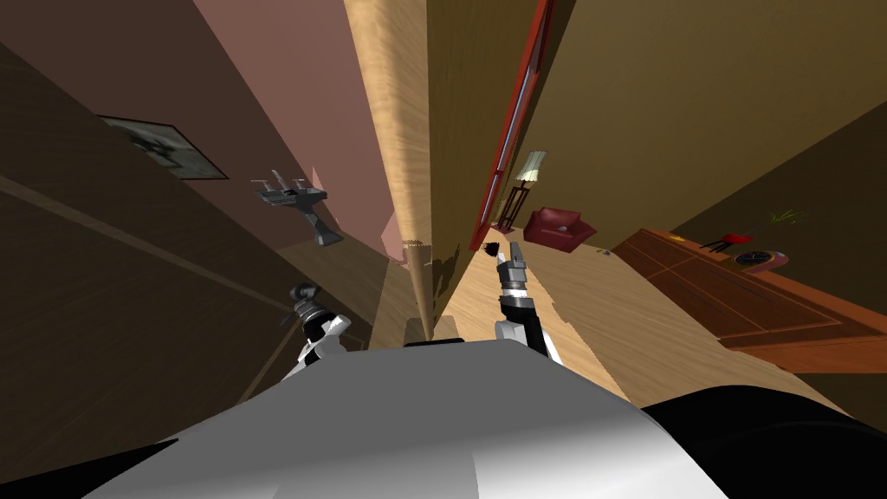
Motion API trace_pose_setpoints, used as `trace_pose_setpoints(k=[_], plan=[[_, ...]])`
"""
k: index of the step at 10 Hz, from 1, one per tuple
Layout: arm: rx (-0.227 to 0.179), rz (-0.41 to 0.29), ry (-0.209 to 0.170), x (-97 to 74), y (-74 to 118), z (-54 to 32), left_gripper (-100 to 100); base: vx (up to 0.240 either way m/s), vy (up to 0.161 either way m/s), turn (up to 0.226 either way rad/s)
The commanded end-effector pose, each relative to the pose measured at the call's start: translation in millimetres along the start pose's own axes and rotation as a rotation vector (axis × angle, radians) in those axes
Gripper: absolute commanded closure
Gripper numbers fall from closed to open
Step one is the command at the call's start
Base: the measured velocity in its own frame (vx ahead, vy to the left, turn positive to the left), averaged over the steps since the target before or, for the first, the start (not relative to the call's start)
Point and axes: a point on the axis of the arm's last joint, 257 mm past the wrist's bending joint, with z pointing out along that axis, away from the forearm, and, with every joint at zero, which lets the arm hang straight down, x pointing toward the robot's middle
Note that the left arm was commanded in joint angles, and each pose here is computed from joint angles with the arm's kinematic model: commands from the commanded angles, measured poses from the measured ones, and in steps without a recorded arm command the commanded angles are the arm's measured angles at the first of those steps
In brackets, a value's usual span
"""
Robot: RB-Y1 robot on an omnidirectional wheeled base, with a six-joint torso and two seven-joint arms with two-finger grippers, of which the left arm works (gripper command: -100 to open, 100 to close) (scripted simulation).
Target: Push the door open
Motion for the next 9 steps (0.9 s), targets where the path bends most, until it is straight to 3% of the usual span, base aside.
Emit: trace_pose_setpoints(k=[1, 9], plan=[[0.027, 0.011, -0.036, -21.6, -7.6, 1.8, 100, -0.003, 0.018, -0.052], [0.035, 0.010, -0.057, -28.1, -8.9, 1.1, 100, 0.000, 0.002, 0.001]])
